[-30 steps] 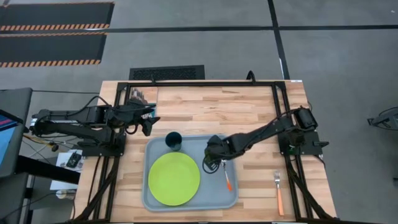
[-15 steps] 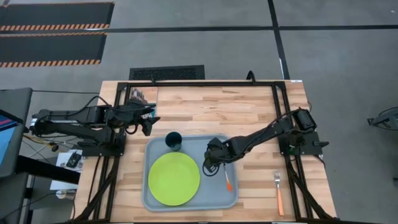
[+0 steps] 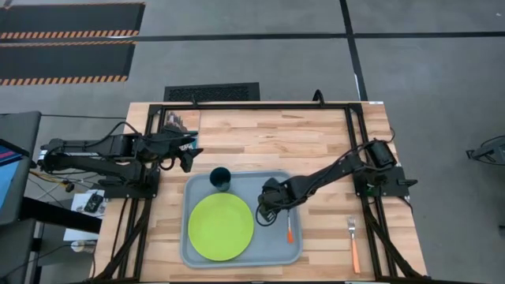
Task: Pick and place plate/cup/fork/spoon on tray
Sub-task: Put the orange fork on the gray serving tray to the left of the orange spoon
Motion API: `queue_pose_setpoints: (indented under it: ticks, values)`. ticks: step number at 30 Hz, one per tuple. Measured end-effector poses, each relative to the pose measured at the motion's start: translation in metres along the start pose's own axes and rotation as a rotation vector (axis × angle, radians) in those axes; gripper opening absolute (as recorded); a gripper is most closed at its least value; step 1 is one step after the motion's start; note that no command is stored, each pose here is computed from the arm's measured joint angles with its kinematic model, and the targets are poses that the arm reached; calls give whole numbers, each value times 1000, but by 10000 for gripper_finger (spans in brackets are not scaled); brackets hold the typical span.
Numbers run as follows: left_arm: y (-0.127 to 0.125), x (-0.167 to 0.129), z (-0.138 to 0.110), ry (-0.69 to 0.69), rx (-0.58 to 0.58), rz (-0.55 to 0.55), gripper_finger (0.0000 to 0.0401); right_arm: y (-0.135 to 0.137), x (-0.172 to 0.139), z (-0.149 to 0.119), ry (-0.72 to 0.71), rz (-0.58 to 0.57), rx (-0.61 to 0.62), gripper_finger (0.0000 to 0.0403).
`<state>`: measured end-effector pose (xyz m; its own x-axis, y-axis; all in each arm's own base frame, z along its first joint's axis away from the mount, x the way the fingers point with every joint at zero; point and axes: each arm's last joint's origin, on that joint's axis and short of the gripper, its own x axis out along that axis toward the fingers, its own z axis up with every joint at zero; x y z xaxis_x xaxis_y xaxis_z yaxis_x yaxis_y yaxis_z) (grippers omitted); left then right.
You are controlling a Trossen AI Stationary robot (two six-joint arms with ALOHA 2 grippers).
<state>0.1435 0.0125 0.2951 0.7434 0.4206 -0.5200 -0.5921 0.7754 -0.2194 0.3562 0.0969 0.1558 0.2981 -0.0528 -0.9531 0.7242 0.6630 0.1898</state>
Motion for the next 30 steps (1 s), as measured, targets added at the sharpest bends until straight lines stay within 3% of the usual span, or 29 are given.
queue_pose_setpoints:
  ticks: [3, 8, 16, 23, 30]
  values:
    - [0, 0, 0, -4, -1, -2, 257, 0, -7, 2, -7, 18, -14, 142]
    - [0, 0, 0, 0, 0, -2, 257, -2, -47, -5, 0, 16, -38, 141]
    - [1, 0, -1, 12, 8, 8, 257, -27, -102, -88, 163, -262, 62, 171]
    - [1, 0, -1, -3, 7, 30, 257, -39, -98, -166, 295, -319, 284, 235]
    - [2, 0, 0, -9, 7, 39, 257, -55, -92, -206, 339, -401, 414, 238]
